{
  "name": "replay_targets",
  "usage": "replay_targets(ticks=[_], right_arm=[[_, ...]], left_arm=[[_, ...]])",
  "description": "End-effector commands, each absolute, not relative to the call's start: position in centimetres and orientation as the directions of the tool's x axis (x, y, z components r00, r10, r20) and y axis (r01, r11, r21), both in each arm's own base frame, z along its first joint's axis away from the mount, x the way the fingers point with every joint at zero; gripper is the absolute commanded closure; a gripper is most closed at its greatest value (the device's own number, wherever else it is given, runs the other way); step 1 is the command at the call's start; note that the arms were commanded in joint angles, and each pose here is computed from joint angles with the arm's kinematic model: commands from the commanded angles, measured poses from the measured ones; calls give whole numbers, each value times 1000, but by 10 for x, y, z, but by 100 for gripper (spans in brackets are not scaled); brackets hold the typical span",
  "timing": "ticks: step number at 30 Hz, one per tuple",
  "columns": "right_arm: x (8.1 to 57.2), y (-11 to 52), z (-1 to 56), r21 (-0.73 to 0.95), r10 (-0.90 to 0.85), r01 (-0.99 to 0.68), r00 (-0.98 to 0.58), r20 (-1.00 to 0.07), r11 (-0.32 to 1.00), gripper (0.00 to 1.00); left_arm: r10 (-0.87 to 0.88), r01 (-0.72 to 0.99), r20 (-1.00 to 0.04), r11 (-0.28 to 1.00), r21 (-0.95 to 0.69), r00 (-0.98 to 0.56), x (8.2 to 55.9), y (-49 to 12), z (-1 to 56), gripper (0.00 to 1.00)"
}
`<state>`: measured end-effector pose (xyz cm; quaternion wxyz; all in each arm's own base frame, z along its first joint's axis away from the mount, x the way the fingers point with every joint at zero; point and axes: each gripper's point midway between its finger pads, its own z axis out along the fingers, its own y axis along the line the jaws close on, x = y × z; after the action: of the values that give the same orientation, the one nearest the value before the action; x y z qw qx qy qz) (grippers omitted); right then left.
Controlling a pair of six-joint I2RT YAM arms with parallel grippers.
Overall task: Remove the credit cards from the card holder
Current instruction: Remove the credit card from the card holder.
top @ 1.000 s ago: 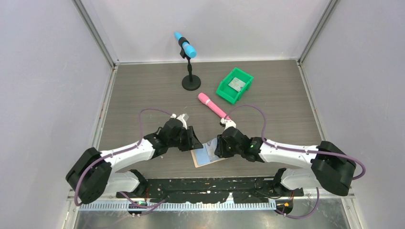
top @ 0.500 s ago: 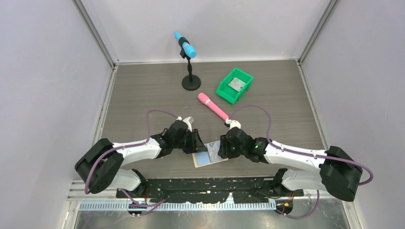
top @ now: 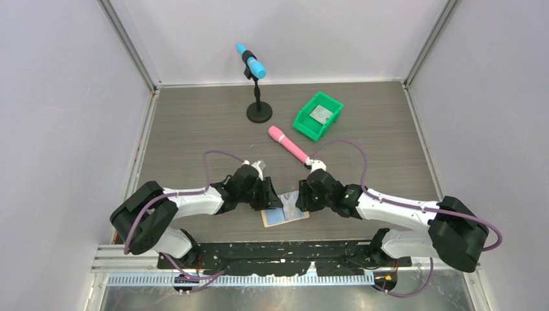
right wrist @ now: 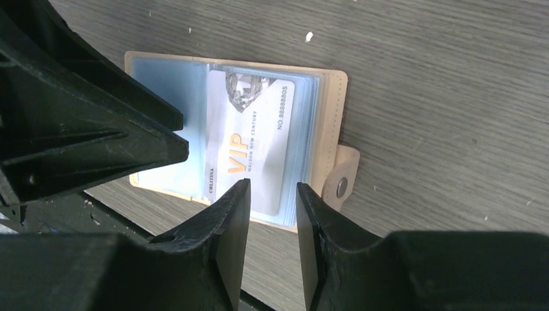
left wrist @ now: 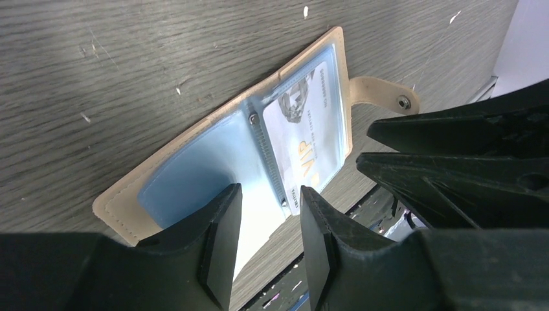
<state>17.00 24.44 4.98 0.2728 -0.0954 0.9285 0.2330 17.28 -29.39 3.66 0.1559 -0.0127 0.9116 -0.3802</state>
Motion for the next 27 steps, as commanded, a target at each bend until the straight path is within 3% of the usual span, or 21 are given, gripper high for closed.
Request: replay_targets(ticks=[1, 27], right_arm=[[184, 263, 61, 427, -38, -347, -810, -586, 835, 61], [179, 259, 24, 460, -18, -306, -847, -531, 833, 68]], left_arm=[[-174, 129, -326, 675, -727, -929, 190, -309, 54, 59], [-193, 106, -273, 601, -792, -942, 188, -326, 52, 64]])
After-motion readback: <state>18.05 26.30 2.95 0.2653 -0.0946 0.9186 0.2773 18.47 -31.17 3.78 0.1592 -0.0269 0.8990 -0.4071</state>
